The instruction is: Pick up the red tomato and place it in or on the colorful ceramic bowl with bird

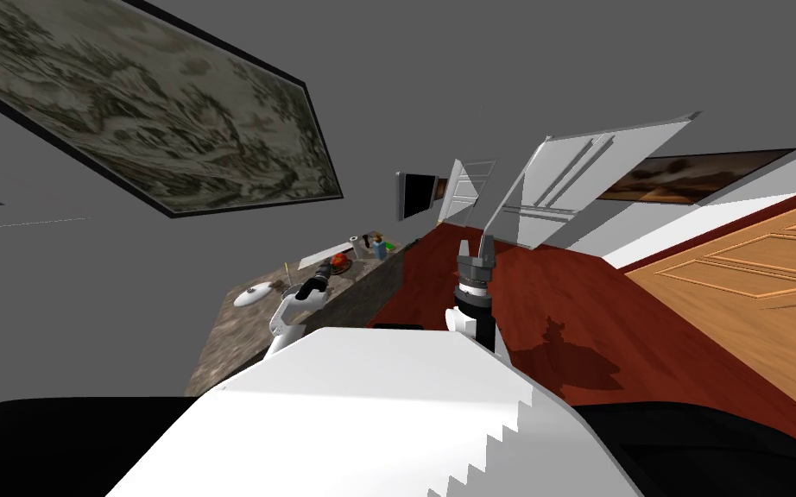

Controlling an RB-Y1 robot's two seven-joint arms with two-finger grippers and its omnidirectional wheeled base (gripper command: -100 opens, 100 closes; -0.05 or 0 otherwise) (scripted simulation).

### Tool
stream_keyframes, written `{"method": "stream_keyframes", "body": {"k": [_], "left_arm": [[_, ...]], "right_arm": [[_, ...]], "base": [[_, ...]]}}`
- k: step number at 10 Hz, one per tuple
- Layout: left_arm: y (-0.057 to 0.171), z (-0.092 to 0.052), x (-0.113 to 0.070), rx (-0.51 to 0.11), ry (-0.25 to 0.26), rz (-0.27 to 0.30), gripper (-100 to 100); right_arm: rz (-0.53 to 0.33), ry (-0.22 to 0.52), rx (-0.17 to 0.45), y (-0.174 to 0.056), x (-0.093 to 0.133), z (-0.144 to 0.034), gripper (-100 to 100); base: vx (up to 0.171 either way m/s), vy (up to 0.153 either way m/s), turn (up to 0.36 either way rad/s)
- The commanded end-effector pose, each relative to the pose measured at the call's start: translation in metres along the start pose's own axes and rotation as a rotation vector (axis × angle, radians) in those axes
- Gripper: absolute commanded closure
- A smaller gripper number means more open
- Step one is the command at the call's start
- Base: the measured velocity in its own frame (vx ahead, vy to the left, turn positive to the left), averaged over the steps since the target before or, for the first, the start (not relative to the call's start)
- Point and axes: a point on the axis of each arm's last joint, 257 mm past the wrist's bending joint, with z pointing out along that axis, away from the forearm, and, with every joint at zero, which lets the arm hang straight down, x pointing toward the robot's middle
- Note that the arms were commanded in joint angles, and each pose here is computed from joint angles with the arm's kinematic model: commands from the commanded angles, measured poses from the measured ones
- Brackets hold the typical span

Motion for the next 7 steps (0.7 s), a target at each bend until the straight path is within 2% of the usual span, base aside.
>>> {"method": "stream_keyframes", "body": {"k": [1, 7], "left_arm": [[-0.005, -0.003, -0.003, -0.002, -0.002, -0.001, -100], [-0.034, -0.022, -0.020, -0.002, -0.013, 0.000, -100]], "right_arm": [[0.000, 0.000, 0.000, 0.000, 0.000, 0.000, 0], [0.000, 0.000, 0.000, 0.000, 0.000, 0.000, 0]], "base": [[0.011, 0.007, -0.009], [0.012, 0.009, -0.013]]}}
